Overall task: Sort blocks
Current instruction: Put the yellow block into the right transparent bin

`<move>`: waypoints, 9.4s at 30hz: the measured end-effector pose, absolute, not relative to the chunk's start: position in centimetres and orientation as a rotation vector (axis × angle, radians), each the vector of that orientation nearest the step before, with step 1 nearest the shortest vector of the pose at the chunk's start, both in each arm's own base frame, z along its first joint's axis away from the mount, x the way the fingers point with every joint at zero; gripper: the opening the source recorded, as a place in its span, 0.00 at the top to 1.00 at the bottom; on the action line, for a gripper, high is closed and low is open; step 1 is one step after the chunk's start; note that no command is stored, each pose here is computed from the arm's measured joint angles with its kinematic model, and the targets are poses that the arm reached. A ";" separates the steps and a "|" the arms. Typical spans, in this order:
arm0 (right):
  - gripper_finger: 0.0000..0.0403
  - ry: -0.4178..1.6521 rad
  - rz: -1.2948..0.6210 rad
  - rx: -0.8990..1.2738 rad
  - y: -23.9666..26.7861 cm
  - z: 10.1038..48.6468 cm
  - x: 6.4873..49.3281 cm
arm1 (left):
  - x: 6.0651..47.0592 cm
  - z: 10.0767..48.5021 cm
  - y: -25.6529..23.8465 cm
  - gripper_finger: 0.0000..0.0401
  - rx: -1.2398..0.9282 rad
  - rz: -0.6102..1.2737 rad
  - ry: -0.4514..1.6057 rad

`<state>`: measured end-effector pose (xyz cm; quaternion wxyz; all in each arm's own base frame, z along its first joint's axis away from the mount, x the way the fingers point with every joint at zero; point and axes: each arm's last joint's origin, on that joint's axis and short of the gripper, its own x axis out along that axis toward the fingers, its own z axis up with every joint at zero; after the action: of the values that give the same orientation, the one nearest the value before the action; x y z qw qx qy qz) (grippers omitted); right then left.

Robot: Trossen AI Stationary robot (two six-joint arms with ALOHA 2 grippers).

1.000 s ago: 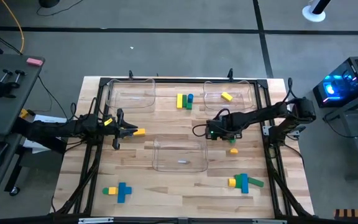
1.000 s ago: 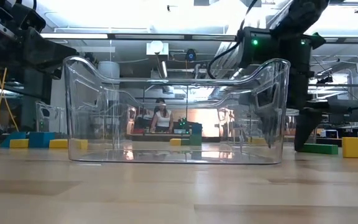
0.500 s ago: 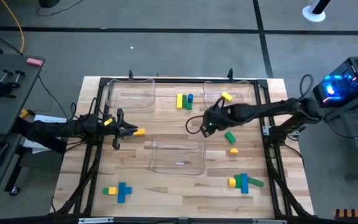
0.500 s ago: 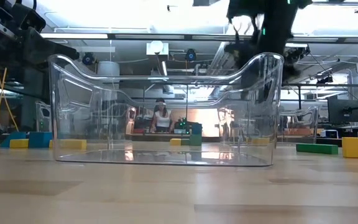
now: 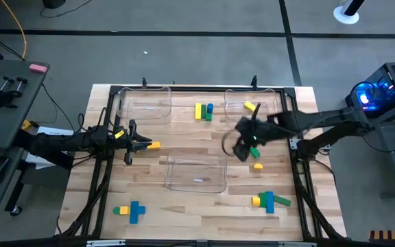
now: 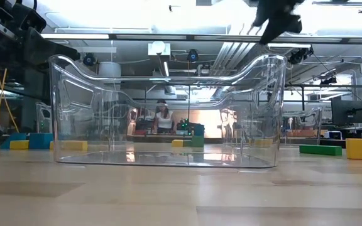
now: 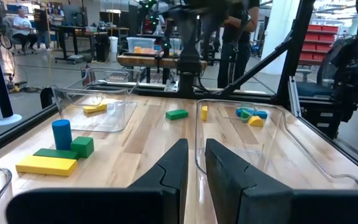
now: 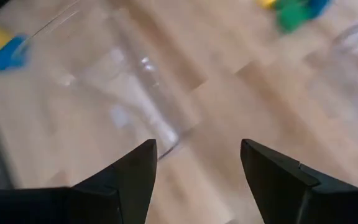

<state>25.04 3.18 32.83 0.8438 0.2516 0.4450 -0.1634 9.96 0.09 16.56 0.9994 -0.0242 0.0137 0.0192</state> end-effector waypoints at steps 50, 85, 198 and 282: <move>0.43 1.549 0.101 -0.020 19.4 14.8 21.7 | 10.0 16.6 0.1 0.89 -0.048 0.038 0.027; 0.61 1.238 -0.282 0.065 12.2 26.9 20.4 | 10.0 16.6 0.1 0.89 -0.048 0.038 0.027; 1.00 1.423 0.088 -0.058 -7.6 20.9 43.0 | 10.0 16.5 0.1 0.89 -0.048 0.038 0.027; 0.45 1.415 -0.764 0.371 -18.4 34.3 27.7 | 10.0 16.6 0.1 0.89 -0.048 0.038 0.027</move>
<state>27.71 -18.43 34.34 0.6785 0.1650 0.6299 -0.3400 9.96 0.09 16.56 0.9994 -0.0242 0.0136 0.0191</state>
